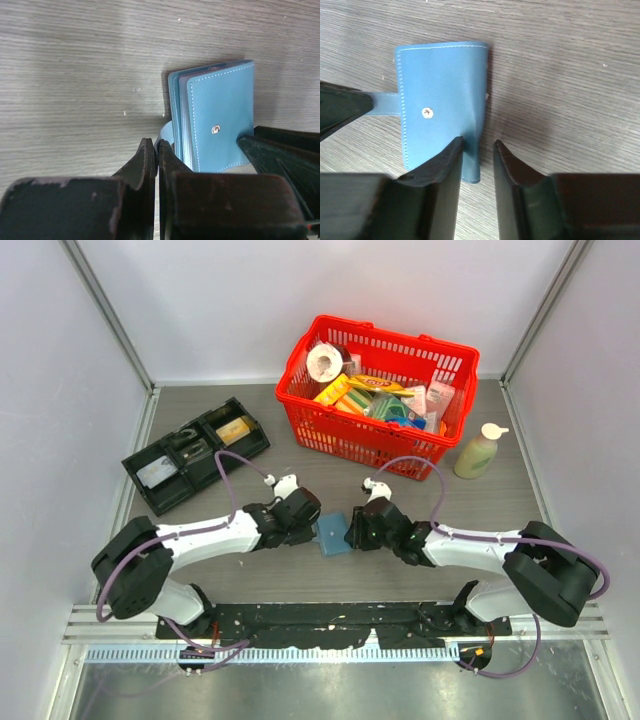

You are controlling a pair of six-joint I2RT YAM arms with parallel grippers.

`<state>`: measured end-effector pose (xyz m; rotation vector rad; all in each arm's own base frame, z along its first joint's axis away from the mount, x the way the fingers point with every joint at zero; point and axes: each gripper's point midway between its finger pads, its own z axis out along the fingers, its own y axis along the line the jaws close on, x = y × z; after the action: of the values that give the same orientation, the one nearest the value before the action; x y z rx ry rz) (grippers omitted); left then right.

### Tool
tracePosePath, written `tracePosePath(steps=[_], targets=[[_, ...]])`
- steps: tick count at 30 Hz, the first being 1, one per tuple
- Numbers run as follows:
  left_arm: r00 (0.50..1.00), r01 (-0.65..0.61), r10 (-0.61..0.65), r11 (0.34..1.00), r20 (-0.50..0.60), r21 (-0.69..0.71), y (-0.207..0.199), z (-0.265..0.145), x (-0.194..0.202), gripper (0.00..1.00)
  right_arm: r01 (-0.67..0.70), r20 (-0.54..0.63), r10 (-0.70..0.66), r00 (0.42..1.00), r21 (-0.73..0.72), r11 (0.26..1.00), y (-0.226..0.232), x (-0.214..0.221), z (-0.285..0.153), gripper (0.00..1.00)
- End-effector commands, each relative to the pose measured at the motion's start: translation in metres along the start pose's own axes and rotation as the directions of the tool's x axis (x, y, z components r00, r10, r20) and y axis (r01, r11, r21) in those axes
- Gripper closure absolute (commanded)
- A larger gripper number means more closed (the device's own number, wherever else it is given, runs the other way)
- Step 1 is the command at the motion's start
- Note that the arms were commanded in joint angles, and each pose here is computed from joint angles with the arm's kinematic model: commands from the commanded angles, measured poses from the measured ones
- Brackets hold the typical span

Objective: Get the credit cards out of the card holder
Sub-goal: Open the card holder at the center of the board.

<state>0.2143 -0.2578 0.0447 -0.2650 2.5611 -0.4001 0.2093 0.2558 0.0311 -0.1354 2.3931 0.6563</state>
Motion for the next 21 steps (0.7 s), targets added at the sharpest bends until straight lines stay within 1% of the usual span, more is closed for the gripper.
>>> tracePosePath(steps=[1, 2, 3, 4, 5, 7, 12, 13, 14, 15, 18, 21], targets=[[0.998, 0.026, -0.029, 0.999, 0.063, 0.04, 0.002, -0.013, -0.01, 1.0, 0.061, 0.016, -0.062, 0.998, 0.051, 0.997, 0.001, -0.02, -0.006, 0.55], [0.997, 0.036, -0.039, 0.998, 0.067, 0.051, 0.003, -0.014, -0.009, 1.0, 0.079, 0.003, -0.079, 0.997, 0.062, 0.995, 0.0, -0.02, -0.007, 0.52], [0.996, 0.047, -0.051, 0.997, 0.072, 0.063, 0.004, -0.015, -0.009, 1.0, 0.089, 0.001, -0.089, 0.996, 0.062, 0.994, 0.005, -0.025, -0.011, 0.46], [0.995, 0.061, -0.067, 0.995, 0.075, 0.078, 0.005, -0.016, -0.008, 1.0, 0.11, 0.0, -0.11, 0.994, 0.057, 0.992, 0.007, -0.027, -0.012, 0.43], [0.993, 0.076, -0.084, 0.993, 0.08, 0.095, 0.004, -0.016, -0.007, 1.0, 0.127, 0.002, -0.127, 0.992, 0.046, 0.991, 0.014, -0.031, -0.015, 0.33], [0.991, 0.098, -0.106, 0.99, 0.079, 0.099, 0.012, -0.014, -0.002, 1.0, 0.183, 0.0, -0.183, 0.983, 0.037, 0.982, 0.023, -0.035, -0.019, 0.27], [0.985, 0.14, -0.151, 0.982, 0.085, 0.128, 0.018, -0.014, 0.003, 1.0, 0.295, -0.007, -0.295, 0.955, 0.072, 0.953, 0.044, -0.04, -0.022, 0.25], [0.983, 0.147, -0.159, 0.979, 0.088, 0.138, 0.017, -0.014, 0.002, 1.0, 0.323, -0.028, -0.322, 0.946, 0.072, 0.944, 0.051, -0.035, -0.02, 0.25], [0.982, 0.151, -0.164, 0.979, 0.09, 0.138, 0.019, -0.014, 0.003, 1.0, 0.344, -0.049, -0.34, 0.939, 0.096, 0.934, 0.048, -0.03, -0.014, 0.25], [0.981, 0.155, -0.169, 0.978, 0.092, 0.141, 0.02, -0.014, 0.003, 1.0, 0.365, -0.053, -0.361, 0.931, 0.093, 0.927, 0.057, -0.03, -0.015, 0.25], [0.979, 0.163, -0.179, 0.975, 0.1, 0.149, 0.021, -0.015, 0.002, 1.0, 0.425, -0.071, -0.419, 0.905, 0.15, 0.893, 0.065, -0.025, -0.007, 0.24], [0.976, 0.176, -0.193, 0.972, 0.101, 0.158, 0.023, -0.014, 0.004, 1.0, 0.463, -0.102, -0.452, 0.886, 0.184, 0.867, 0.065, -0.018, -0.001, 0.24]])
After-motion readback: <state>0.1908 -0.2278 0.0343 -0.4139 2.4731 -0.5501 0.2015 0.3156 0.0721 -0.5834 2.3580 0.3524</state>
